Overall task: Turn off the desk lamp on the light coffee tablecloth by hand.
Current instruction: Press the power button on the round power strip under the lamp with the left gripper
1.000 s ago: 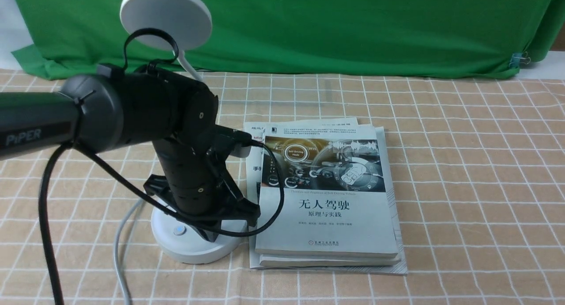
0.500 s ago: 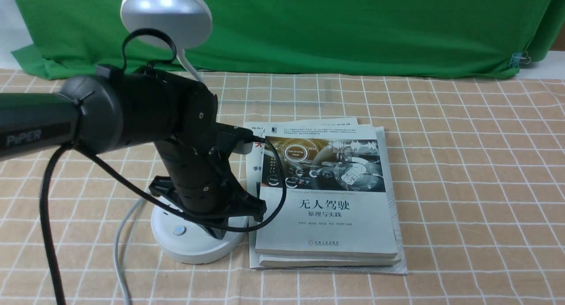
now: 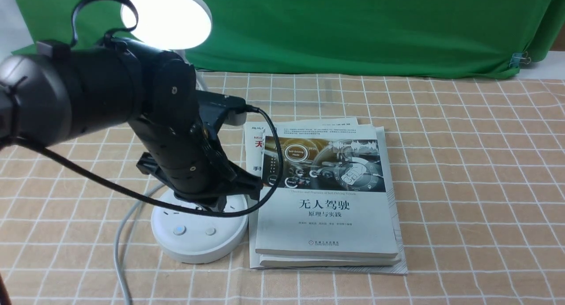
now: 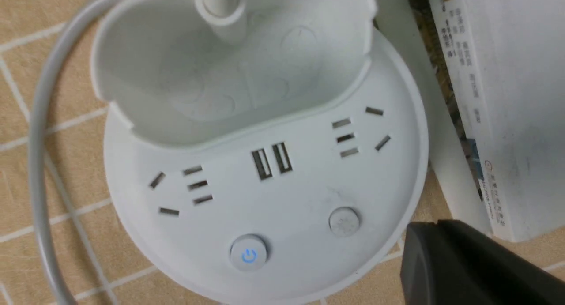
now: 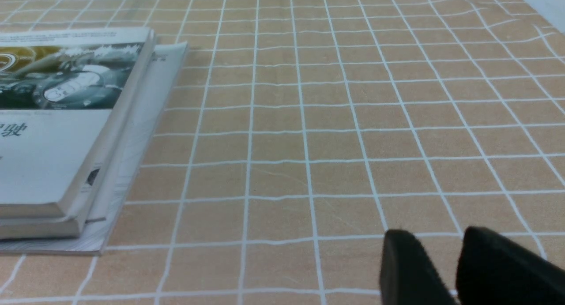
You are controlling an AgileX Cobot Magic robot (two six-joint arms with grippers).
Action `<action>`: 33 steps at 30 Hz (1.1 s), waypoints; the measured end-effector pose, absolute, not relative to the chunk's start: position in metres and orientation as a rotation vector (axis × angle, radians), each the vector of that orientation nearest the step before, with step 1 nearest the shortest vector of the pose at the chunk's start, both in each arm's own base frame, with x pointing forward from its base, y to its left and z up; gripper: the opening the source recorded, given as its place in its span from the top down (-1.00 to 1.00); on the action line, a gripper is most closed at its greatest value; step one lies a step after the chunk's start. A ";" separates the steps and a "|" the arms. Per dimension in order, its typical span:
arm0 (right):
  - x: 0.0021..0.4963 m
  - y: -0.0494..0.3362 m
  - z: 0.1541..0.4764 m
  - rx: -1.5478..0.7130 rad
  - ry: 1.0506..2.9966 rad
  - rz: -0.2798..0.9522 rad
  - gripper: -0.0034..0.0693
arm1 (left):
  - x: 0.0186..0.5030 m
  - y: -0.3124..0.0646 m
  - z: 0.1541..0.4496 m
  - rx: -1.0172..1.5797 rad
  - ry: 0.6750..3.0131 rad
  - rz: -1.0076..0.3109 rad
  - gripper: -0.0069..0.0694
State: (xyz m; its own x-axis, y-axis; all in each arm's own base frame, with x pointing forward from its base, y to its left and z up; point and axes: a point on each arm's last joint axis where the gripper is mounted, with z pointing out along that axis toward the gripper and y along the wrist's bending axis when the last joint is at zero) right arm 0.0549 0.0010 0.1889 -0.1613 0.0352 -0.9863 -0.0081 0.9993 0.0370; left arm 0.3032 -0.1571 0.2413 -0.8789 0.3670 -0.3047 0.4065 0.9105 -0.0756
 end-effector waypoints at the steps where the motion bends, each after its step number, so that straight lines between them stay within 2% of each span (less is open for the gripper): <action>1: 0.055 0.001 0.189 0.020 1.732 0.038 0.24 | 0.304 -0.157 0.239 0.578 2.795 -0.196 0.83; 11: 0.055 0.001 0.189 0.020 1.732 0.038 0.24 | 0.319 -0.154 0.193 0.546 2.940 -0.162 0.83; 21: 0.055 0.001 0.189 0.020 1.732 0.038 0.24 | 0.318 -0.150 0.202 0.522 2.923 -0.180 0.83; 26: 0.055 0.001 0.189 0.020 1.732 0.038 0.24 | 0.313 -0.148 0.226 0.514 2.856 -0.200 0.83; 33: 0.055 0.001 0.189 0.020 1.732 0.038 0.24 | 0.315 -0.149 0.217 0.515 2.879 -0.194 0.83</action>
State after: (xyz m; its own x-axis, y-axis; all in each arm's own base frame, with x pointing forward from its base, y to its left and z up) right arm 0.0549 0.0010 0.1889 -0.1613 0.0352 -0.9863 -0.0081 0.9993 0.0370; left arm 0.3146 -0.1486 0.2175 -0.9170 0.3273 -0.2278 0.3549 0.9304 -0.0917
